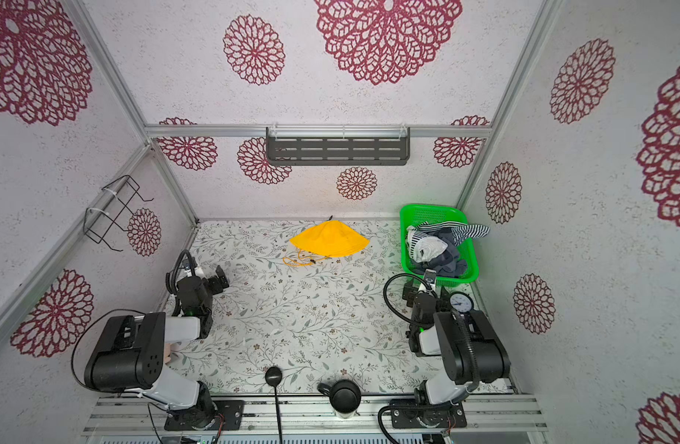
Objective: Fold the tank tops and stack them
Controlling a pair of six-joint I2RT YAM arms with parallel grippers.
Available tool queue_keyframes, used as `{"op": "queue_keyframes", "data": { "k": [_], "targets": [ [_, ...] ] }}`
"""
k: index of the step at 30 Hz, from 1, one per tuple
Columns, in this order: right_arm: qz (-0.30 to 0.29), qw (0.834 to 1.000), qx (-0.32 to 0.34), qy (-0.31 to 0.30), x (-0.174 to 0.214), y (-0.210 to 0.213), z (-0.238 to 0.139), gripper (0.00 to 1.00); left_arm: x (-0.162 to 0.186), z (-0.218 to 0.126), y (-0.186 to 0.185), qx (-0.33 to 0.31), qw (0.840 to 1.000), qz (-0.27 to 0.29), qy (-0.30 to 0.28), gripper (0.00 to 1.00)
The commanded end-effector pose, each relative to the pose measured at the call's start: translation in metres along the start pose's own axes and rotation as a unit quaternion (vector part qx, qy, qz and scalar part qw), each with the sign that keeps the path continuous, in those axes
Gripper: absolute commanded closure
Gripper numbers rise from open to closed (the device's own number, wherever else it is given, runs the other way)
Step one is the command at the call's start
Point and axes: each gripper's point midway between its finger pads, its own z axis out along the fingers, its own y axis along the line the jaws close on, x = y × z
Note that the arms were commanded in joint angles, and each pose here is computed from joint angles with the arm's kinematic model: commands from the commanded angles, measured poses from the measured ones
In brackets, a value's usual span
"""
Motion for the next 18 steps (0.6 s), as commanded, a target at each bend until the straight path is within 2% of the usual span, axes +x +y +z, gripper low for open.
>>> {"op": "queue_keyframes", "data": {
  "k": [1, 18],
  "targets": [
    [0.012, 0.999, -0.005, -0.034, -0.0203, 0.0015, -0.0027, 0.01, -0.0036, -0.0032, 0.0026, 0.000, 1.000, 0.006, -0.004, 0.03],
    [0.019, 0.999, -0.011, -0.026, -0.0193, 0.0004, 0.0009, 0.01, -0.0041, -0.0031, 0.0020, 0.000, 1.000, 0.006, -0.004, 0.03]
  ]
}}
